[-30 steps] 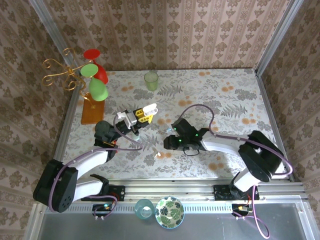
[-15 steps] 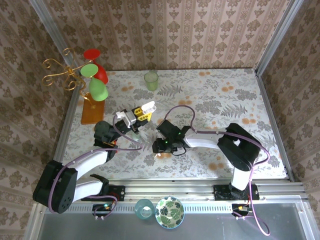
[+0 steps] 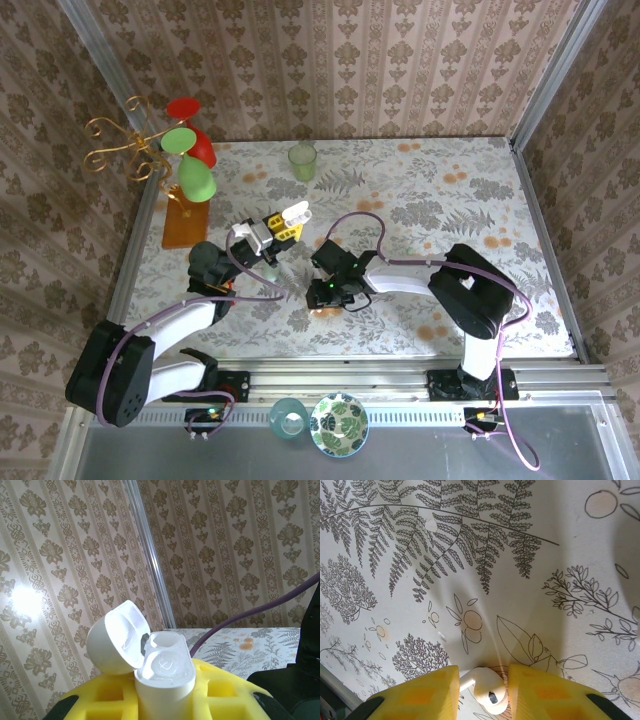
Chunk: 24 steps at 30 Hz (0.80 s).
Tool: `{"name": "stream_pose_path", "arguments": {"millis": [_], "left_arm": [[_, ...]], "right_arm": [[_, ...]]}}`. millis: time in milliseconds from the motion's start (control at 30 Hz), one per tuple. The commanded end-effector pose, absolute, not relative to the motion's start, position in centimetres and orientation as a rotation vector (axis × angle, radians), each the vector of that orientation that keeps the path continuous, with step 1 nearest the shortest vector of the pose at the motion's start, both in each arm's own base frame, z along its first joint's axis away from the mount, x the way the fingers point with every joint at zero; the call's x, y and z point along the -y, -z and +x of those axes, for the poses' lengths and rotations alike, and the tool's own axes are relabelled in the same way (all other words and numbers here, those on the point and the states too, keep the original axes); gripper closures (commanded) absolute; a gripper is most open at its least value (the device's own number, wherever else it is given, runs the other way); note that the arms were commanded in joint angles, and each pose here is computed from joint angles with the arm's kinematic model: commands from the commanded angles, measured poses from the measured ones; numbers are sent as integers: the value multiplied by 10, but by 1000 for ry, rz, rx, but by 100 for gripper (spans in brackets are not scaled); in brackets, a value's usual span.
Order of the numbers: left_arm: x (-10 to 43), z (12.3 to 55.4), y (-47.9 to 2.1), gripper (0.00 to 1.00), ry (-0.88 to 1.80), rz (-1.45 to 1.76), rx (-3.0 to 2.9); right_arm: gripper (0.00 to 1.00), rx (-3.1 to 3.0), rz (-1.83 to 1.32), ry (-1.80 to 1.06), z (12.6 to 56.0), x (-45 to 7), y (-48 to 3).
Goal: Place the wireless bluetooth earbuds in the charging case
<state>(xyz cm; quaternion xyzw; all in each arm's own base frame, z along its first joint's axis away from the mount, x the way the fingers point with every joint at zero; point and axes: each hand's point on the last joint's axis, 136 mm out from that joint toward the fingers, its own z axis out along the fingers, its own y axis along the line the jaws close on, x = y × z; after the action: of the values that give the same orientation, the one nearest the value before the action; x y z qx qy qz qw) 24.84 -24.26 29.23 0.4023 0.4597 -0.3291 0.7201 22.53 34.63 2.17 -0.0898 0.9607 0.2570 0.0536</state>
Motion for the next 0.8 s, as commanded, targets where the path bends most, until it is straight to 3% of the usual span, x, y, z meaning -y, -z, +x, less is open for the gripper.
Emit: {"name": "stream_pose_path", "arguments": {"millis": [0,433,767], "left_arm": [[241,246,-299,100,704,893,-984],[243,245,-297,100,720,899,-991],[247,252,-288,100,743,905,-1059]], "right_arm": [[69,-2967,-322,-770,214,-348,-16],[78,-2975,-318,-715,214,-341,-10],[85,-2760,-299,-742,239,-330,-46]]}}
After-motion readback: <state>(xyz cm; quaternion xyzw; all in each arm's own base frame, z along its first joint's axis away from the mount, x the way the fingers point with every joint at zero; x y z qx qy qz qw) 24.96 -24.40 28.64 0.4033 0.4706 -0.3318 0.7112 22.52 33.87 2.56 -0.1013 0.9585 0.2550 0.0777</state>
